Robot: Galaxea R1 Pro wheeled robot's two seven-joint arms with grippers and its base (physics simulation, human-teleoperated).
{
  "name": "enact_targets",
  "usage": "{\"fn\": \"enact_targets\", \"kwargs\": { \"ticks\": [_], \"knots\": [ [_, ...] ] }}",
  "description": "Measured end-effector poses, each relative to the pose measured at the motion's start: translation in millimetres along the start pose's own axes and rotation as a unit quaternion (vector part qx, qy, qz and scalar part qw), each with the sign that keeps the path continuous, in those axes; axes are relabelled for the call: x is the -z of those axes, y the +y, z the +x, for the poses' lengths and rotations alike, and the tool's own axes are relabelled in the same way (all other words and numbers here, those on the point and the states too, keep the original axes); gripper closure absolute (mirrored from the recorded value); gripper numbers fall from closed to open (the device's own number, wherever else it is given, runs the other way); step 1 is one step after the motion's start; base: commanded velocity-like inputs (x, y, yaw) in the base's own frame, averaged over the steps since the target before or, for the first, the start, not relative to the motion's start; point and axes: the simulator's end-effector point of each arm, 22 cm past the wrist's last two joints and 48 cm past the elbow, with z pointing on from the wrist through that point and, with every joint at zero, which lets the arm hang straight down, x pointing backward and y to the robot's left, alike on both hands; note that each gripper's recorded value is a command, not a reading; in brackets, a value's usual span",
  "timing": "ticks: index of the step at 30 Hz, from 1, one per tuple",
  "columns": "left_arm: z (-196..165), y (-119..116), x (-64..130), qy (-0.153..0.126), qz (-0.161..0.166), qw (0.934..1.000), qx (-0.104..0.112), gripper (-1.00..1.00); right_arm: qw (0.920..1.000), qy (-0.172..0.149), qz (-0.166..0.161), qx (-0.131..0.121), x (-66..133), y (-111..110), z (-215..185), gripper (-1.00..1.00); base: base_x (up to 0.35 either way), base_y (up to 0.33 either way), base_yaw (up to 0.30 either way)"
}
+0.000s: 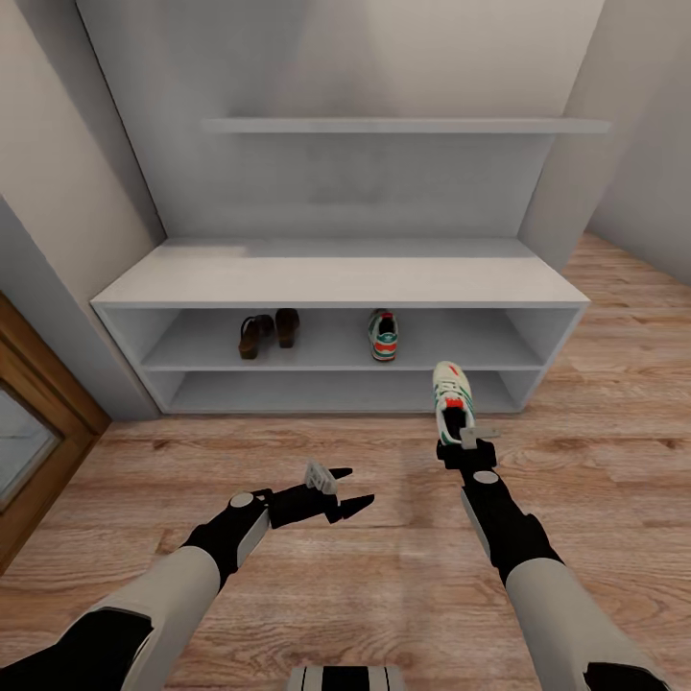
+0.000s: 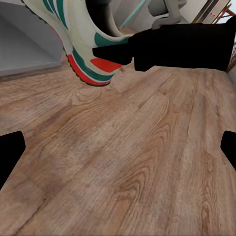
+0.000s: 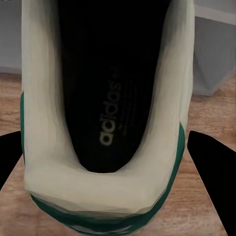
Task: Pick up the two gym shoes and the two sandals from the corridor floor and place them onto the hallstand (shoe rack) in the corridor, making sure they are on the rack and not on the floor. Arrange them so the two gym shoes are next to each other and the two sandals are next to each other.
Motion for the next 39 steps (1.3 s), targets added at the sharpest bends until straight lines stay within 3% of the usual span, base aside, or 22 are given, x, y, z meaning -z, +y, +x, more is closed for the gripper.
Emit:
{"fn": "enact_targets", "kwargs": {
  "ticks": [10, 23, 35, 38, 39],
  "knots": [
    [0, -1, -0.7, 0.000, 0.001, 1.0000, 0.000, -1.00, 1.0000, 0.002, 0.000, 0.000, 0.0, -1, 2, 1.00, 0.042, -0.027, 0.000],
    [0, -4, -3.6, -0.001, 0.004, 1.0000, 0.001, -1.00, 1.0000, 0.003, 0.001, -0.001, -0.2, -1, 3, 1.00, 0.146, -0.224, 0.083],
    [0, -4, -3.8, -0.002, 0.004, 1.0000, 0.002, -1.00, 1.0000, 0.004, -0.004, -0.001, -0.3, 1, 5, 1.00, 0.015, -0.020, 0.026],
    [0, -4, -3.8, -0.002, 0.004, 1.0000, 0.002, -1.00, 0.9995, 0.005, -0.033, -0.002, 0.0, 13, 5, 1.00, 0.000, 0.000, 0.000],
    [0, -4, -3.8, -0.002, 0.004, 1.0000, 0.002, -1.00, 0.9975, 0.005, -0.071, -0.007, 1.7, 30, 6, 1.00, 0.000, 0.000, 0.000]
  ]
}}
